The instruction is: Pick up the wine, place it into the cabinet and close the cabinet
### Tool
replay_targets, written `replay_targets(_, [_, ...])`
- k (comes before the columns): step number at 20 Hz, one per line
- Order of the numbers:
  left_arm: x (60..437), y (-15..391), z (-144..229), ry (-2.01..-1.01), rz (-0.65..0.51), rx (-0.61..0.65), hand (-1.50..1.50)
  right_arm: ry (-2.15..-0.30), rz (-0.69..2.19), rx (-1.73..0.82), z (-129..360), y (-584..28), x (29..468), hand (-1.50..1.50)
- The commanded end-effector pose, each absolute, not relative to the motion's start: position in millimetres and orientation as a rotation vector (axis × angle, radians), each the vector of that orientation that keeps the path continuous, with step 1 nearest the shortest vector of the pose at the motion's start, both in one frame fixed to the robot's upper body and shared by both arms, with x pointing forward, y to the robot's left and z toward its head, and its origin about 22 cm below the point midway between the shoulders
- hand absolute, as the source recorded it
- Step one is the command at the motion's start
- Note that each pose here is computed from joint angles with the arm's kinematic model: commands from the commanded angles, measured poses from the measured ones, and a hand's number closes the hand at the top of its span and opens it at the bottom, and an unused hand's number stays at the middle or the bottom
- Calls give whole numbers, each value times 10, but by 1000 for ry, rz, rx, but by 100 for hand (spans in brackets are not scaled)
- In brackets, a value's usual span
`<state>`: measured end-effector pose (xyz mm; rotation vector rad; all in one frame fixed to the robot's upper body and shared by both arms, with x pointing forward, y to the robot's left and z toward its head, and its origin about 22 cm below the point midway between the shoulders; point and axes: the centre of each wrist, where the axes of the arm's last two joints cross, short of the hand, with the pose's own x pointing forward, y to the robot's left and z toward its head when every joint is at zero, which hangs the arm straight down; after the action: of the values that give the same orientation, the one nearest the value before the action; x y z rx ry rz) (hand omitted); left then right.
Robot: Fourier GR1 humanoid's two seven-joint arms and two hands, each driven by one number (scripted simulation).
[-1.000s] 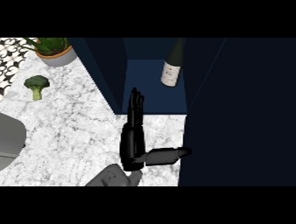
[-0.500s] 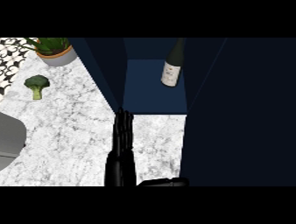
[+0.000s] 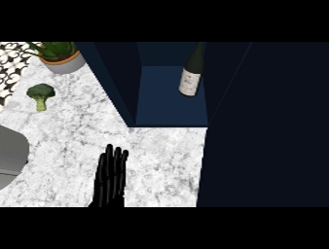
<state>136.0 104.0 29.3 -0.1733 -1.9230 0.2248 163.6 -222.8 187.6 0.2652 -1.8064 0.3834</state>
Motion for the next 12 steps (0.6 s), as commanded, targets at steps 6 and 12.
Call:
replay_targets(6, [1267, 1565, 586, -1916, 155, -222, -150, -1835, 517, 369, 2043, -2265, 1294, 150])
replay_targets(12, [1152, 1850, 502, -1946, 181, -191, -150, -1655, 468, 579, 1794, -2049, 1282, 150])
